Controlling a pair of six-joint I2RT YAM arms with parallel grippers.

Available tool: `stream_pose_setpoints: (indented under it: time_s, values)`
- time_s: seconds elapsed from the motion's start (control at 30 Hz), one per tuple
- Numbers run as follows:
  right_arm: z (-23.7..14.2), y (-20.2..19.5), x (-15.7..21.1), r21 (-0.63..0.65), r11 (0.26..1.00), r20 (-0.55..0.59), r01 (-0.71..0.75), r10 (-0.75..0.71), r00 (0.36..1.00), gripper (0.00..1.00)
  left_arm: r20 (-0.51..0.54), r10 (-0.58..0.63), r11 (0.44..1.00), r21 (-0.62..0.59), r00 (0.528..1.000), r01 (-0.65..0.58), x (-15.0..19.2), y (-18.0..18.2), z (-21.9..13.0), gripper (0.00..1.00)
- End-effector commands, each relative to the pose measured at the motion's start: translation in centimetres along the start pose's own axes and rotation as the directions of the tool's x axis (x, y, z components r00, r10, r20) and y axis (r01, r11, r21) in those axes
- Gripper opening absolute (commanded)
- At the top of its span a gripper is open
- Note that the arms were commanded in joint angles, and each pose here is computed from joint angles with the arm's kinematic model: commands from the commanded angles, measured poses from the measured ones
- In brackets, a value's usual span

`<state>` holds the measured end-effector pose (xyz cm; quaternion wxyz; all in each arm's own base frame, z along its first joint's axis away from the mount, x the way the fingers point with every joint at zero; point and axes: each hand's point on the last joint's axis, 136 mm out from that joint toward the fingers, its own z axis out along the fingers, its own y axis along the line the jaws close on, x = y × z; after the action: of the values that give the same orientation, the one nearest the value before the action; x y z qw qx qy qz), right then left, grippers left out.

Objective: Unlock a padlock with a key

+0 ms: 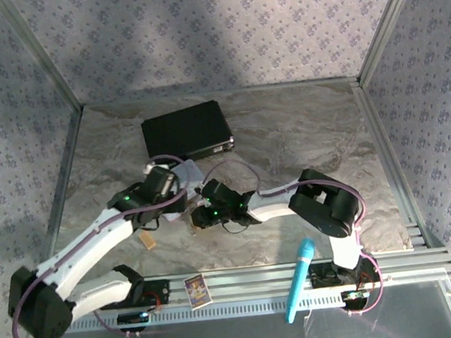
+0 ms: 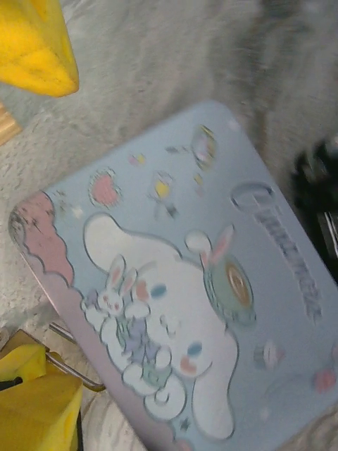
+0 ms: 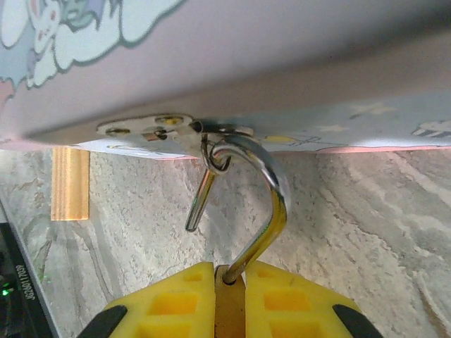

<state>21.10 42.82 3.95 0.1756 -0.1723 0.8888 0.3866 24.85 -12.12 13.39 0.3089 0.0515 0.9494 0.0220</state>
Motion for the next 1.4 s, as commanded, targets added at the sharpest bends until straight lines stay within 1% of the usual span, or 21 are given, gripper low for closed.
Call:
stream_pose_setpoints:
  time_s: [0.0, 0.1, 0.2, 0.27, 0.33, 0.4, 0.53, 0.57, 0.6, 0.73, 0.93, 1.0, 1.03, 1.17, 1.27, 1.3, 1.37]
  values:
    - [0.0, -2.2, 2.1, 0.015, 0.996, -0.050, -0.091, 0.092, 0.995, 0.07, -0.035, 0.224, 0.945, -0.235, 0.974, -0.226, -1.0, 2.0, 0.9, 0.98]
    - [-0.3, -2.1, 1.7, -0.039, 0.992, -0.018, -0.118, 0.118, 0.993, 0.05, -0.113, 0.291, 0.920, -0.237, 0.950, -0.311, -0.2, 1.0, 2.9, 0.91]
    - [-0.5, -2.5, 1.4, -0.106, 0.981, 0.013, -0.165, 0.168, 0.986, 0.04, -0.147, 0.339, 0.904, -0.223, 0.929, -0.365, 0.4, -0.1, 3.7, 0.86]
    - [-0.5, -2.8, 1.2, -0.125, 0.974, 0.029, -0.187, 0.192, 0.981, 0.04, -0.180, 0.367, 0.894, -0.202, 0.912, -0.400, 1.1, -0.7, 4.2, 0.81]
    - [-0.3, -3.1, 0.9, -0.143, 0.968, 0.040, -0.205, 0.213, 0.976, 0.03, -0.234, 0.396, 0.871, -0.210, 0.888, -0.444, 2.0, -0.6, 4.8, 0.80]
    - [-0.3, -3.4, 0.6, -0.151, 0.964, 0.062, -0.217, 0.228, 0.972, 0.03, -0.263, 0.407, 0.852, -0.235, 0.875, -0.467, 2.4, -0.3, 5.2, 0.80]
    - [-0.7, -4.1, 0.0, -0.135, 0.964, 0.107, -0.230, 0.245, 0.964, 0.02, -0.275, 0.431, 0.855, -0.181, 0.859, -0.487, 3.1, -1.4, 5.8, 0.79]
    - [-0.9, -4.4, -0.2, -0.129, 0.962, 0.117, -0.239, 0.254, 0.960, 0.02, -0.275, 0.443, 0.849, -0.177, 0.853, -0.498, 3.1, -1.4, 5.9, 0.79]
    - [-1.0, -4.7, -0.5, -0.129, 0.960, 0.132, -0.249, 0.265, 0.955, 0.01, -0.275, 0.467, 0.844, -0.145, 0.840, -0.516, 3.4, -2.0, 6.1, 0.78]
    - [-1.6, -5.3, -2.2, -0.171, 0.943, 0.180, -0.287, 0.316, 0.931, 0.00, -0.276, 0.516, 0.824, -0.099, 0.811, -0.558, 3.8, -2.8, 6.6, 0.76]
    - [-2.1, -5.7, -3.6, -0.173, 0.938, 0.231, -0.300, 0.335, 0.914, 0.00, -0.298, 0.552, 0.785, -0.131, 0.779, -0.606, 4.0, -3.0, 7.0, 0.76]
    - [-2.6, -6.2, -4.0, -0.166, 0.933, 0.261, -0.319, 0.354, 0.898, 0.00, -0.295, 0.560, 0.781, -0.126, 0.774, -0.612, 4.1, -3.3, 7.0, 0.76]
    - [-2.7, -6.3, -4.3, -0.175, 0.930, 0.268, -0.323, 0.360, 0.894, 0.00, -0.290, 0.564, 0.774, -0.142, 0.773, -0.617, 3.9, -3.1, 6.9, 0.76]
    - [-2.4, -6.1, -4.3, -0.170, 0.933, 0.232, -0.316, 0.350, 0.908, 0.00, -0.282, 0.562, 0.770, -0.164, 0.777, -0.616, 3.5, -2.9, 6.9, 0.76]
    - [-1.7, -6.6, -2.5, -0.132, 0.938, 0.158, -0.321, 0.340, 0.927, 0.00, -0.273, 0.564, 0.768, -0.174, 0.779, -0.617, 3.3, -2.9, 6.8, 0.76]
    - [-1.7, -7.2, -1.7, -0.119, 0.933, 0.142, -0.338, 0.353, 0.925, 0.00, -0.269, 0.564, 0.768, -0.178, 0.781, -0.615, 3.2, -2.8, 6.8, 0.76]
    - [-2.0, -8.4, -1.2, -0.134, 0.913, 0.155, -0.385, 0.403, 0.902, 0.00, -0.257, 0.566, 0.769, -0.178, 0.783, -0.614, 3.0, -2.9, 6.6, 0.76]
